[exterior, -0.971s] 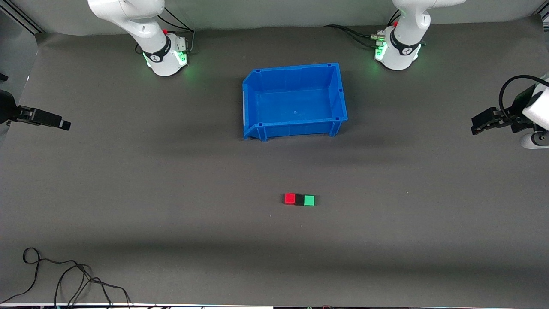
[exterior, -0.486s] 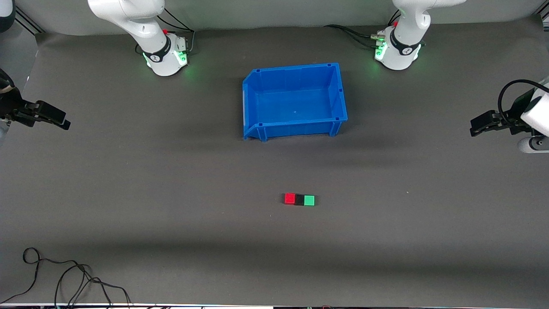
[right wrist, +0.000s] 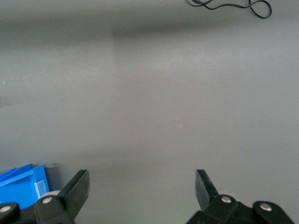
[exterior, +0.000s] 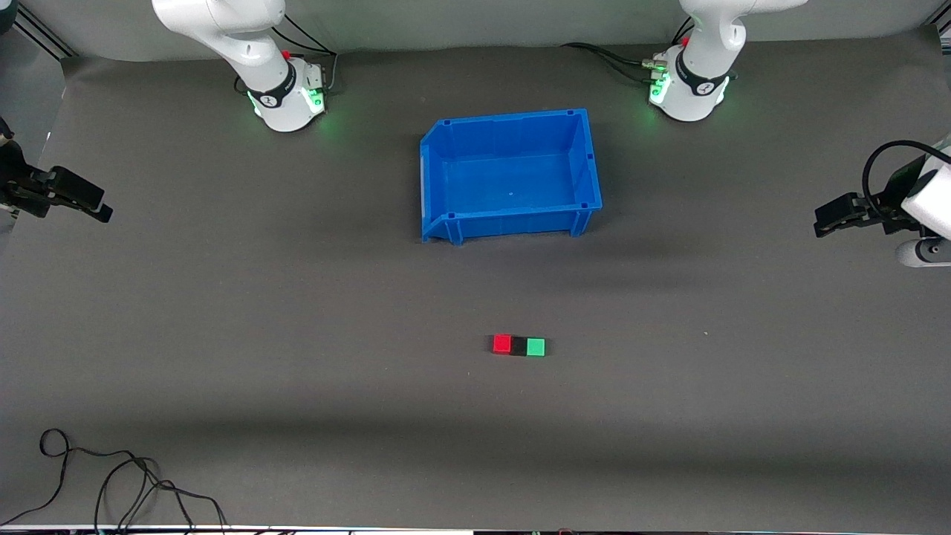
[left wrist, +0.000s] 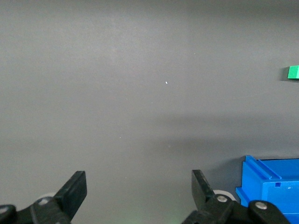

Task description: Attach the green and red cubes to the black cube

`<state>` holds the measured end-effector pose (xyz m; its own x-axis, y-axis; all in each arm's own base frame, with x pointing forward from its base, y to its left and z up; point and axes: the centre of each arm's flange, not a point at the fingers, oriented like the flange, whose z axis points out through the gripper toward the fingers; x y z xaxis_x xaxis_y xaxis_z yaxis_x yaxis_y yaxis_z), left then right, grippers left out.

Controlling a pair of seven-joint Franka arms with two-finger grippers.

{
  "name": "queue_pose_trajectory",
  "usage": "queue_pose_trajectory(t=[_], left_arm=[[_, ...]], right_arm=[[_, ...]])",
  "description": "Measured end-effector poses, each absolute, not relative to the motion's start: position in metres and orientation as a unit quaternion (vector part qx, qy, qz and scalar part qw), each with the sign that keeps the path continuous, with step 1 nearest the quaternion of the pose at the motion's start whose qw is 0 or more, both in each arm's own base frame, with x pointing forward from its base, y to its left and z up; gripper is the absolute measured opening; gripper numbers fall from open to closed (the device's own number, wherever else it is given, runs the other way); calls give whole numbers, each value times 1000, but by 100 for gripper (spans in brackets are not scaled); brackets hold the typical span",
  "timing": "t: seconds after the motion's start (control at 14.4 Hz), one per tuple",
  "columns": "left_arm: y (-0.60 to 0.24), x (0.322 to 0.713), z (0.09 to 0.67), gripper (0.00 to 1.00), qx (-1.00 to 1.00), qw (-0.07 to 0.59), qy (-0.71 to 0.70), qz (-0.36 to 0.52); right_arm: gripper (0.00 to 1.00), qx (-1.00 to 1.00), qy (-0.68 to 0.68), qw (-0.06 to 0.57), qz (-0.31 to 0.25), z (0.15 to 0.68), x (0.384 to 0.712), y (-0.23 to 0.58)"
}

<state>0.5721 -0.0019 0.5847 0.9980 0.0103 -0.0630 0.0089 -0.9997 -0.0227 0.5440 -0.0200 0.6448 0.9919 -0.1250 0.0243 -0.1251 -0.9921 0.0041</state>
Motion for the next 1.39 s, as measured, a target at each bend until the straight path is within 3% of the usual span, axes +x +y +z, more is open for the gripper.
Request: queue_pose_trajectory(t=[1.39], left_arm=[[-5,573,586,100,-1000,10,10,27]], right_arm=[[100,998,-61,3,12,645,544,-18]])
